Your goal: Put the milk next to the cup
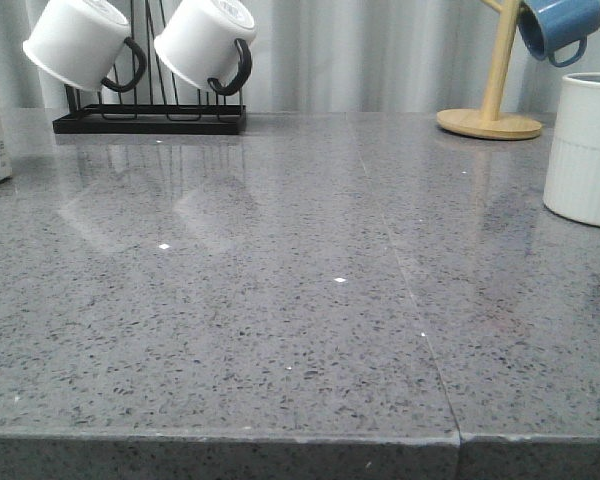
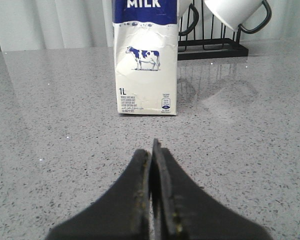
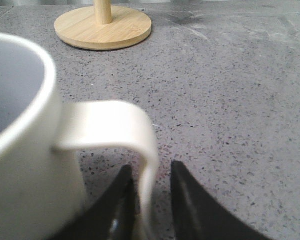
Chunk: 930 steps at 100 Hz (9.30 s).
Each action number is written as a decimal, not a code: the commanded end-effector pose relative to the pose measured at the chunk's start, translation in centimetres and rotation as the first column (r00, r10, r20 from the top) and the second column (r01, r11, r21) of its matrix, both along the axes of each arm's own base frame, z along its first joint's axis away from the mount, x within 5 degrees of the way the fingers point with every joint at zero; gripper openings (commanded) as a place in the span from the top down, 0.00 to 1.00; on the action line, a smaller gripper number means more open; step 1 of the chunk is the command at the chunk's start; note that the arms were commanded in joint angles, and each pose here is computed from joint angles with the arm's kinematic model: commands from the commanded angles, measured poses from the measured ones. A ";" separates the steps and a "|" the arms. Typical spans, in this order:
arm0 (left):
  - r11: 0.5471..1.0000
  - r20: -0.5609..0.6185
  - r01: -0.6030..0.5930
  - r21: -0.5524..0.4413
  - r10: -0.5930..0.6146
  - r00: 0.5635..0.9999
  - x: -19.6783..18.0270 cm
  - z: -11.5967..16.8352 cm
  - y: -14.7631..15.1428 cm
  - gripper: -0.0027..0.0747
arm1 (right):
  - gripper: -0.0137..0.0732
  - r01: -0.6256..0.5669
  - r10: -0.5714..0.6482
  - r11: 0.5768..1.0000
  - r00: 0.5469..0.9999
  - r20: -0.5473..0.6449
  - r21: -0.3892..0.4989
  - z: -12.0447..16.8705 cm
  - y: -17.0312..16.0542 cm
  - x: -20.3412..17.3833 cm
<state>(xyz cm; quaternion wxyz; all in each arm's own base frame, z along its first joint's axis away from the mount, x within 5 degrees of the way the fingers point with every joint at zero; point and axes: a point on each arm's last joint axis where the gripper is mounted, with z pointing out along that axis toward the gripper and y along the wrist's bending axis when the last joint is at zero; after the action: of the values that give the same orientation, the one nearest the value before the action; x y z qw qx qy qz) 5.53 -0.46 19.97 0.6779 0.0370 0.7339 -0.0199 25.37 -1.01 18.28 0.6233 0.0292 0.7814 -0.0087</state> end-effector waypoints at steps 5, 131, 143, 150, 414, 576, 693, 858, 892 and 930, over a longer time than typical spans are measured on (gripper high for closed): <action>1.000 0.038 -0.004 -0.005 0.004 0.999 0.1 -1.3 0.0 0.99 | 0.84 0.010 -0.009 1.000 0.992 0.129 -0.005 1.9 -0.2 0.5; 1.000 0.038 -0.004 -0.005 0.004 0.999 0.1 -1.3 0.0 0.99 | 0.91 -0.514 0.507 0.857 0.834 0.219 -0.027 4.3 17.7 6.5; 1.000 0.038 -0.004 -0.005 0.004 0.999 0.1 -1.3 0.0 0.99 | 0.91 -0.515 0.509 0.857 0.835 0.211 -0.027 4.1 17.7 6.5; 1.000 0.038 -0.004 -0.005 0.004 0.999 0.1 -1.3 0.0 0.99 | 0.90 -0.515 0.509 0.857 0.835 0.211 -0.027 4.1 17.7 6.5; 0.996 0.192 -0.026 0.089 0.008 0.981 -0.4 6.4 0.2 0.99 | 0.92 -0.503 0.493 0.864 0.830 0.261 -0.035 9.0 5.0 -17.6; 0.999 -0.027 -0.027 -0.047 0.025 0.999 21.9 11.7 -1.5 0.34 | 0.92 -0.503 0.493 0.864 0.830 0.261 -0.035 9.0 5.0 -17.6; 0.901 -0.007 0.431 -0.050 -0.432 0.902 22.1 12.1 -16.4 0.60 | 0.92 -0.503 0.493 0.864 0.830 0.261 -0.035 9.0 5.0 -17.6; 0.981 0.088 0.188 -0.041 -0.184 0.979 8.8 15.3 -3.5 0.99 | 0.92 -0.503 0.493 0.864 0.830 0.261 -0.035 9.0 5.0 -17.6; 0.997 0.112 0.062 -0.043 -0.057 0.992 5.0 11.4 -1.0 0.99 | 0.92 -0.503 0.493 0.864 0.830 0.261 -0.035 9.0 5.0 -17.6; 0.998 0.066 0.048 -0.039 -0.045 0.997 3.3 6.7 -0.7 0.99 | 0.92 -0.503 0.493 0.864 0.830 0.261 -0.035 9.0 5.0 -17.6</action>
<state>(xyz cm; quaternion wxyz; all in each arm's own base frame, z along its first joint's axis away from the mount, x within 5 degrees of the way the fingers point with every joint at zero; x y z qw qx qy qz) 8.92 -1.23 26.37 0.6772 0.0452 0.7326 -0.0508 7.71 4.02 25.65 0.6650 -0.1686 0.7080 0.1675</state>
